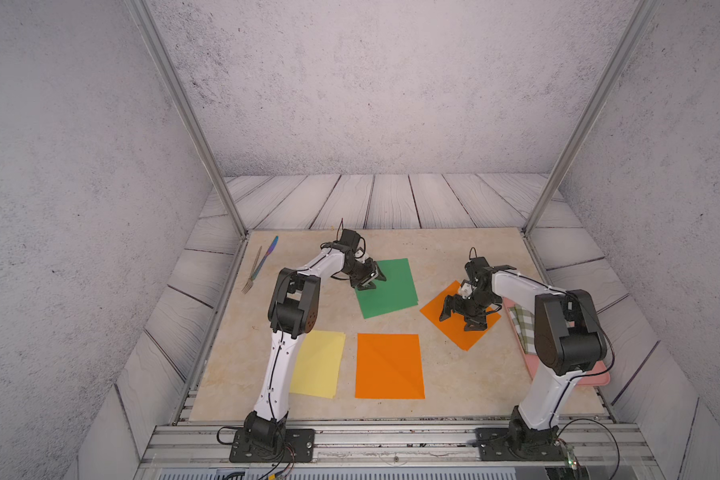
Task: Sort the scattered colored papers by color
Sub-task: Move the colored paper at the center of the board.
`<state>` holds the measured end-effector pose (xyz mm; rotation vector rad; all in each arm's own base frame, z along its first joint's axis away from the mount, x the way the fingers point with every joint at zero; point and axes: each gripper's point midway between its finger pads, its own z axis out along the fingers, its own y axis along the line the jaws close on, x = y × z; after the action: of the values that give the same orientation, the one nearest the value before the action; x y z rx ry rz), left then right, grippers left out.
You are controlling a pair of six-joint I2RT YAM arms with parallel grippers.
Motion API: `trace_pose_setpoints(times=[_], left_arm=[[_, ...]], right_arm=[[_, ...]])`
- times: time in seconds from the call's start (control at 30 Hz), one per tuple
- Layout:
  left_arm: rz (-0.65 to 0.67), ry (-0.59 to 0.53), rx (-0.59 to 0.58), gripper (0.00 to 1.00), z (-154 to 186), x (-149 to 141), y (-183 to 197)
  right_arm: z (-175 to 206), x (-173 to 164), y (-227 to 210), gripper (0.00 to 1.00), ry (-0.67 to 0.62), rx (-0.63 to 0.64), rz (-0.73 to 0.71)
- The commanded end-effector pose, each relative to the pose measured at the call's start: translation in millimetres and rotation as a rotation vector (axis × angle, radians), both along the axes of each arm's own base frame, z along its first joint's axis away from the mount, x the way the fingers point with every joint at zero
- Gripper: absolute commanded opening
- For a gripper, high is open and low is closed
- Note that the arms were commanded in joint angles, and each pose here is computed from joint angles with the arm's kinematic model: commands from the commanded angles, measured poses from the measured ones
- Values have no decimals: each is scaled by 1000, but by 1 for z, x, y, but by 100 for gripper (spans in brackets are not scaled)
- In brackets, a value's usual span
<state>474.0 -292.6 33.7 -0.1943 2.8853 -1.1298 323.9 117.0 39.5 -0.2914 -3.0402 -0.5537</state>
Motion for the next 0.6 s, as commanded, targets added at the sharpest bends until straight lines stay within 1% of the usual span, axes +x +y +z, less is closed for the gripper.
trace_pose_setpoints(times=[0.0, 0.17, 0.3, 0.37, 0.47, 0.57], left_arm=[[27, -7, 117, 54, -9, -2, 22], [23, -186, 91, 56, 57, 16, 18], [4, -273, 58, 57, 97, 17, 6], [-23, -311, 38, 57, 114, 12, -5], [-87, -339, -21, 57, 128, -2, -32], [-171, -318, -98, 57, 129, -21, -67]], right_arm=[[1, -1, 5, 90, 19, 7, 70], [9, -3, 11, 90, -1, 15, 118], [16, -6, 10, 90, -26, -6, 115], [27, -3, 7, 90, -86, -21, 92], [50, 1, 3, 92, -173, -30, 38], [71, 3, -6, 92, -238, -64, -31]])
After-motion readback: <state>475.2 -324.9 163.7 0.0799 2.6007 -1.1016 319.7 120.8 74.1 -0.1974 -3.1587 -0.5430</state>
